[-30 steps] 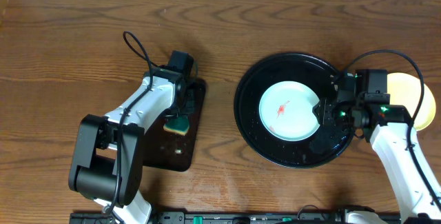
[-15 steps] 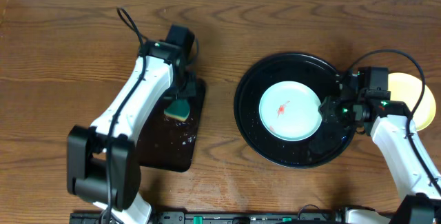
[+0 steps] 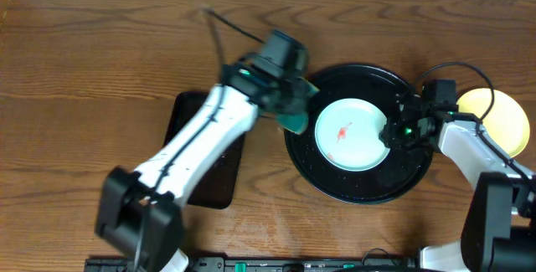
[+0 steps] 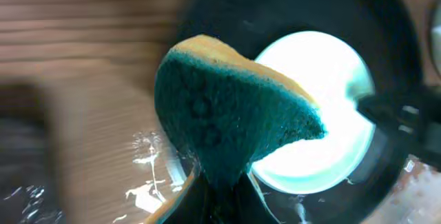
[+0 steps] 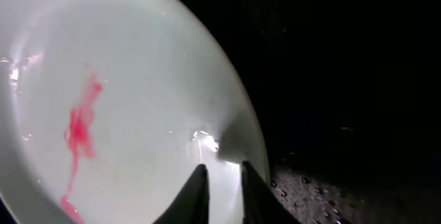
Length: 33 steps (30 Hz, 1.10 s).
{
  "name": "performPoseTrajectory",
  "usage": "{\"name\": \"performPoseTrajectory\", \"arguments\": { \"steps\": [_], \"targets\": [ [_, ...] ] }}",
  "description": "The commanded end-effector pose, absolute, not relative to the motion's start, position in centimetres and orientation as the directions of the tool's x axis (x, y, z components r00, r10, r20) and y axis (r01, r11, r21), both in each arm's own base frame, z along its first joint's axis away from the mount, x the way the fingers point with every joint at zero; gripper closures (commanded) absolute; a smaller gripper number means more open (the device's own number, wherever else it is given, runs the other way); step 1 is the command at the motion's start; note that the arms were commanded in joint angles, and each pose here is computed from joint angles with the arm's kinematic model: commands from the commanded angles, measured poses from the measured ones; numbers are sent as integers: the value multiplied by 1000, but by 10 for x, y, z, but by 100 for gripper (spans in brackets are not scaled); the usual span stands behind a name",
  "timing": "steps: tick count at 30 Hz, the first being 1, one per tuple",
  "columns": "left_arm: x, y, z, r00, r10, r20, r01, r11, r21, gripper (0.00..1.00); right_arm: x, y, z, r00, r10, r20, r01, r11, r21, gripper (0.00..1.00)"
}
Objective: Clean dirty plates on tray and stack at the side
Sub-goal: 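Carry the sponge with the left gripper onto the pale green plate, then scrub the pale green plate with the left-held sponge, right gripper holding rim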
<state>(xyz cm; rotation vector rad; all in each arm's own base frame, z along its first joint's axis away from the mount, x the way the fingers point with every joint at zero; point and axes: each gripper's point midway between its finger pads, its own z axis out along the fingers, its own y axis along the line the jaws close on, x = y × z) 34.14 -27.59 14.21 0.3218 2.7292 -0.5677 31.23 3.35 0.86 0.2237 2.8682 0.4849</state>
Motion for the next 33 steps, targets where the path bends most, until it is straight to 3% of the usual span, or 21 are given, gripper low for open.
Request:
{"name": "performPoseTrajectory", "arguments": {
  "steps": [1,2,13,22,28,33],
  "targets": [
    [331,-318,134,-908,196,-370,343,856,-388,93,306,40,-4,-973,180,-147,120,931,344,91],
    [327,-334,130,-896,220,-386,375,839,-393,92,303,44,-7,-978,161,-136,106,933,343,99],
    [313,-376,91,-897,257,-359,398,821,-409,93,280,49,-15,-996,41,-73,22,970,242,99],
    [314,-373,60,-920,251,-302,360,845,-395,93,291,30,-10,-990,96,-104,71,972,225,98],
    [319,-370,63,-921,238,-307,352,848,-398,92,304,16,10,-967,213,-138,135,891,433,69],
    [318,-369,62,-922,239,-304,351,848,-396,92,300,12,9,-968,215,-132,134,882,451,64]
  ]
}}
